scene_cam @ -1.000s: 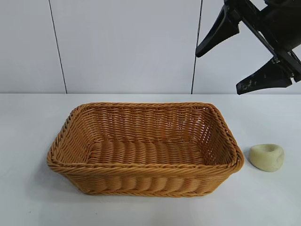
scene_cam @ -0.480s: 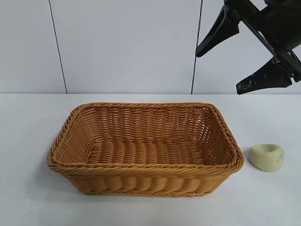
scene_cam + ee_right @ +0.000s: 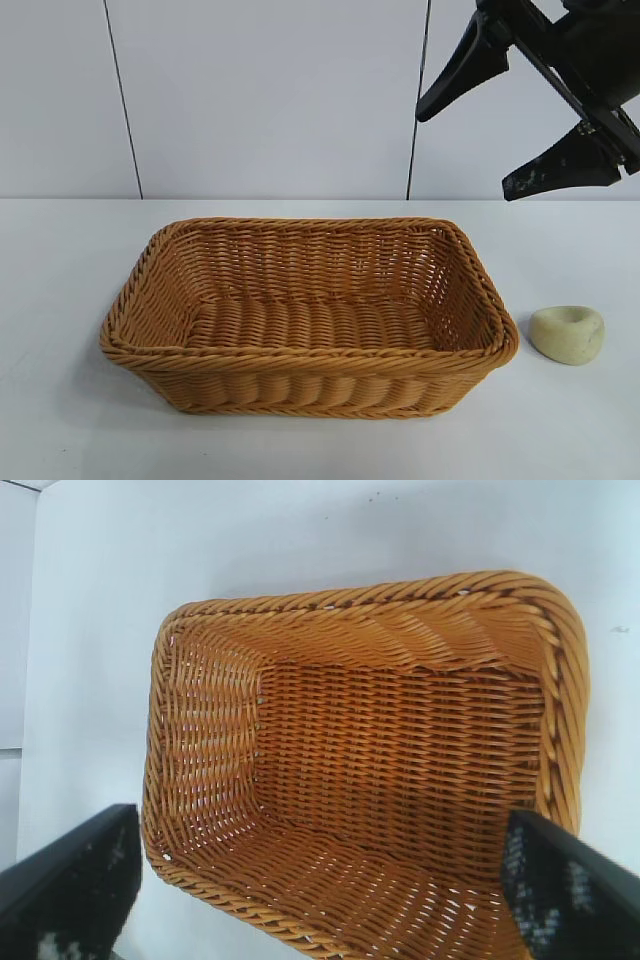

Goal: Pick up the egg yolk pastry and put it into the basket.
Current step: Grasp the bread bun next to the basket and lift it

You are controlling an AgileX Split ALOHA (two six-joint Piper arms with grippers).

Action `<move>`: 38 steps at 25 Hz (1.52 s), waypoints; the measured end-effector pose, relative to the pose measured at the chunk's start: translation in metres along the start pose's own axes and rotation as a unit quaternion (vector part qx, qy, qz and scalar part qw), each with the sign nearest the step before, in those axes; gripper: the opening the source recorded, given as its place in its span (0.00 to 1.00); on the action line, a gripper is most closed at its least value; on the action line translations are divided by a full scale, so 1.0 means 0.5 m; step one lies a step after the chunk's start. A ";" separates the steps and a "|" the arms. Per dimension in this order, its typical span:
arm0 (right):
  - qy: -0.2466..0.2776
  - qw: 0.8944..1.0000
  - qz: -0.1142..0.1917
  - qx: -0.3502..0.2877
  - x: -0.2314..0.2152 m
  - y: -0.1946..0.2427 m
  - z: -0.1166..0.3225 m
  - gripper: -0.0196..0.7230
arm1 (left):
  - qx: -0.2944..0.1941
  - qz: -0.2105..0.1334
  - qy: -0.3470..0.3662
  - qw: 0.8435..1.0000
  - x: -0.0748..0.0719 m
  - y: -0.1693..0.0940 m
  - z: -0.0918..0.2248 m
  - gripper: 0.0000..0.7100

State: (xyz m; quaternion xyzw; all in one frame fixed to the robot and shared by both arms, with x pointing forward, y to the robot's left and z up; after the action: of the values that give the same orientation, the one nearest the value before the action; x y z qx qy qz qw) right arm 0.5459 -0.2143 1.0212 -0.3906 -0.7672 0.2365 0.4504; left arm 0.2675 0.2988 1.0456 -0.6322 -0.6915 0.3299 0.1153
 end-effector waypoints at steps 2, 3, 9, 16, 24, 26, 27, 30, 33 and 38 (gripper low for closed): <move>-0.002 1.000 0.002 0.001 -0.001 0.000 0.001 0.96 | -0.025 0.007 0.000 1.000 0.002 -0.013 0.007 0.98; -0.006 1.000 0.005 0.003 -0.002 0.000 0.001 0.96 | -0.037 0.010 -0.001 0.999 0.003 -0.020 0.011 0.98; -0.021 0.998 0.048 0.030 -0.019 -0.002 0.011 0.96 | -0.083 0.023 0.001 0.996 0.007 -0.044 0.027 0.98; -0.040 0.981 0.178 0.072 -0.060 -0.028 0.004 0.96 | -0.082 0.023 0.002 0.996 0.007 -0.045 0.027 0.98; -0.003 0.967 0.225 0.116 -0.135 -0.019 0.013 0.96 | -0.082 0.023 0.002 0.996 0.008 -0.045 0.027 0.98; 0.005 0.965 0.226 0.131 -0.154 -0.001 0.018 0.96 | -0.082 0.023 0.002 0.996 0.008 -0.045 0.027 0.98; 0.008 0.964 0.226 0.138 -0.163 0.011 0.021 0.96 | -0.082 0.023 0.002 0.996 0.008 -0.045 0.027 0.98; 0.016 0.962 0.227 0.152 -0.192 0.050 0.028 0.96 | -0.082 0.022 0.002 0.996 0.008 -0.044 0.028 0.98; 0.026 0.959 0.229 0.166 -0.221 0.091 0.039 0.96 | -0.082 0.022 0.002 0.996 0.008 -0.044 0.028 0.98; 0.033 0.956 0.234 0.176 -0.260 0.142 0.056 0.96 | -0.081 0.022 0.002 0.996 0.008 -0.044 0.028 0.98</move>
State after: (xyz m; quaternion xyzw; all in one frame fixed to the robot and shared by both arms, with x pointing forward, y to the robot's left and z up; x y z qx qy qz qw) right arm 0.5864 -0.2788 0.8911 -0.4813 -0.5852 0.4533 0.4695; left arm 0.2411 0.2986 1.0475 -0.6553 -0.7016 0.2740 0.0573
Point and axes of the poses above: a point on each arm's last joint axis where the gripper is mounted, y pointing out along that axis toward the gripper, x along the wrist's bending axis when the last joint is at zero, z = x × y, the point moved 1 cm from there along y, pointing out along that axis toward the gripper, and after that the axes turned 14 degrees about -y, right-handed, at the moved point
